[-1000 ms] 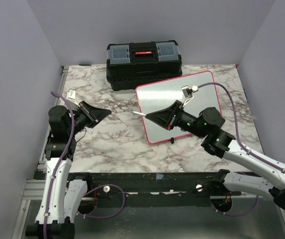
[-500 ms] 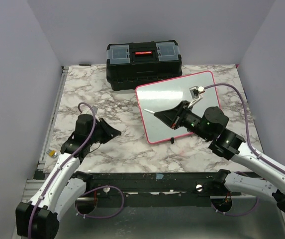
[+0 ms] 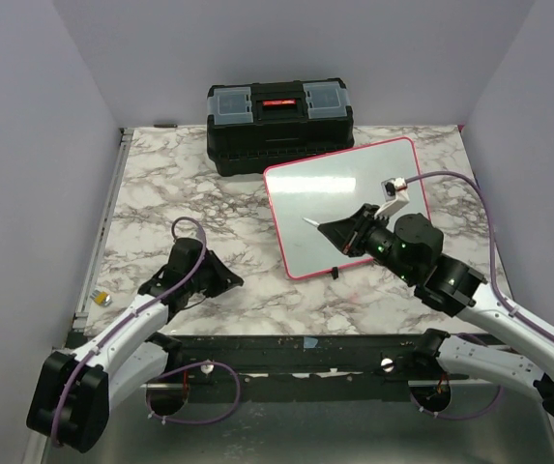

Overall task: Write a sentence on the whiteboard
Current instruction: Place the pen cap at the center of the board.

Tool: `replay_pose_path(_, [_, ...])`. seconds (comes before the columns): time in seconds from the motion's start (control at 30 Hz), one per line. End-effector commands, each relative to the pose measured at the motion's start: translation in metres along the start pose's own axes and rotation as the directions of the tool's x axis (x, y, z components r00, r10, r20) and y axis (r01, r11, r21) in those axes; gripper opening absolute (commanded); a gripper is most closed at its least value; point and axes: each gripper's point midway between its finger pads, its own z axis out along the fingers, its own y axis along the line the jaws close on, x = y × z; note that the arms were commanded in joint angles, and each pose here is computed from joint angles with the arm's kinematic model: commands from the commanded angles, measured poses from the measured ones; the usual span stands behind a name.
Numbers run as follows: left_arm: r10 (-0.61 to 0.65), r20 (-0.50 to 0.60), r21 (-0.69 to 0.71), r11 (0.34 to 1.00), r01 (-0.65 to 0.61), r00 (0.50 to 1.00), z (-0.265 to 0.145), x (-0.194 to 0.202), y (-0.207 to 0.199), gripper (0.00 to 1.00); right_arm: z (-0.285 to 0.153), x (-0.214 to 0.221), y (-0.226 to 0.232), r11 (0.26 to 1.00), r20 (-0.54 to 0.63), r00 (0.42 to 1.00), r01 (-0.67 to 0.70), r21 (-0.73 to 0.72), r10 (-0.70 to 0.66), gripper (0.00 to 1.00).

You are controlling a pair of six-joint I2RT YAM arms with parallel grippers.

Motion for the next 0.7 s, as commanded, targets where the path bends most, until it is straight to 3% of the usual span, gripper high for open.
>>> replay_pose_path(0.0, [-0.016, 0.021, 0.018, 1.000, 0.016, 1.000, 0.007, -0.001, 0.001, 0.08, -0.008, 0.009, -0.031, 0.992, -0.004, 1.000, 0.014, 0.122, -0.014, 0.01])
replay_pose_path(0.17, [-0.035, -0.002, 0.011, 0.999, 0.035, 0.999, 0.014, 0.007, 0.010, 0.23, -0.012, 0.013, -0.041, 0.986, -0.012, 1.000, 0.023, 0.164, -0.021, 0.01])
replay_pose_path(0.53, [-0.047, -0.002, -0.018, 0.999, 0.047, 0.999, 0.016, 0.012, 0.023, 0.47, -0.017, 0.017, -0.054, 0.977, -0.026, 0.999, 0.048, 0.207, -0.044, 0.01])
replay_pose_path(0.67, [-0.038, 0.016, -0.025, 0.999, 0.038, 0.999, 0.011, 0.009, 0.022, 0.62, -0.019, 0.015, -0.056, 0.974, -0.024, 0.998, 0.060, 0.218, -0.056, 0.01])
